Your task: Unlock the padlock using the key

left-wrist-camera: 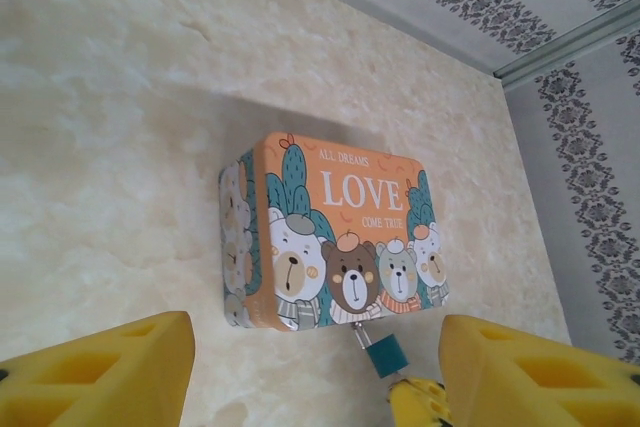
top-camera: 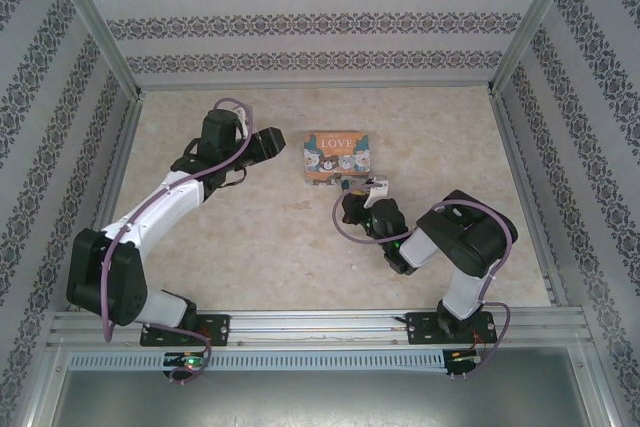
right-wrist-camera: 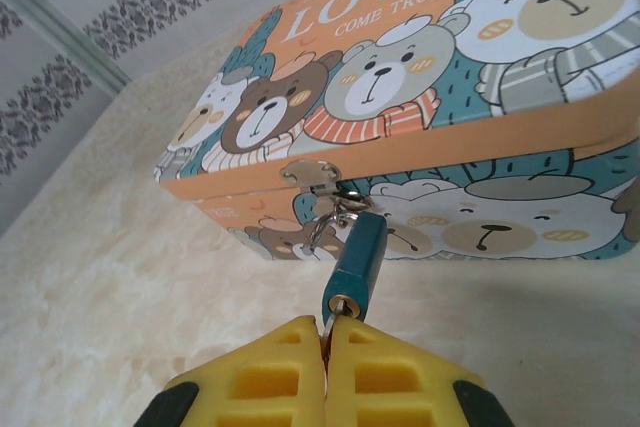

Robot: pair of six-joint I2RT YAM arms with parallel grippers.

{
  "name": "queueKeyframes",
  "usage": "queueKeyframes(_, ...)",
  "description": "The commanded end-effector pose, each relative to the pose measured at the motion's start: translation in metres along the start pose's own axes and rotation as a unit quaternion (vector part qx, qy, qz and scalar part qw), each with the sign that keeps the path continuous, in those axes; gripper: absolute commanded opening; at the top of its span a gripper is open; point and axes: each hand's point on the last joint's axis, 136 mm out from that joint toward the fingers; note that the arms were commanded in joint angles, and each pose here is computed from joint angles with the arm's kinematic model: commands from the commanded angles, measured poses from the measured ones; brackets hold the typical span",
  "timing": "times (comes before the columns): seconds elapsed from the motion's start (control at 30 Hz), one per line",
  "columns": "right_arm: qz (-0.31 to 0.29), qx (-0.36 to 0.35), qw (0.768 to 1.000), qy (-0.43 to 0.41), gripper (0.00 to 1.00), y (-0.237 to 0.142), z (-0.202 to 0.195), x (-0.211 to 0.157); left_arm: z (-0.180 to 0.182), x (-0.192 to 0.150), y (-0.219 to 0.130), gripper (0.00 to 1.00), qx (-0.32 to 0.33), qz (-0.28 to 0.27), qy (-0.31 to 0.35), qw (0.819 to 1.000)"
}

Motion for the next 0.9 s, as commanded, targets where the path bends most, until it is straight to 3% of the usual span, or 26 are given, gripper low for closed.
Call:
queueKeyframes(0.0,-0.016,0.011,0.997,0.070,0.00,0.000,-0.002,0.007,0.001,0.025,-0.019,0.66,0.017,-0.041,0.040,0.998)
queueKeyframes(0.43,-0.038,0.013,0.975,0.220,0.00,0.013,-0.007,0.020,0.014,0.048,-0.043,0.67,0.046,-0.088,0.061,0.993)
queueKeyframes(0.87,-0.012,0.007,0.945,0.328,0.00,0.023,-0.012,0.006,0.019,0.048,-0.043,0.68,0.044,-0.089,0.050,0.994)
Point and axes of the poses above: each hand's point on the last joint's axis, 136 mm out from that joint toward the fingers, its own y axis out along the fingers, its own z axis along the line the jaws close on, x = y × z, and after that the axes turned 6 degrees about y, right-handed
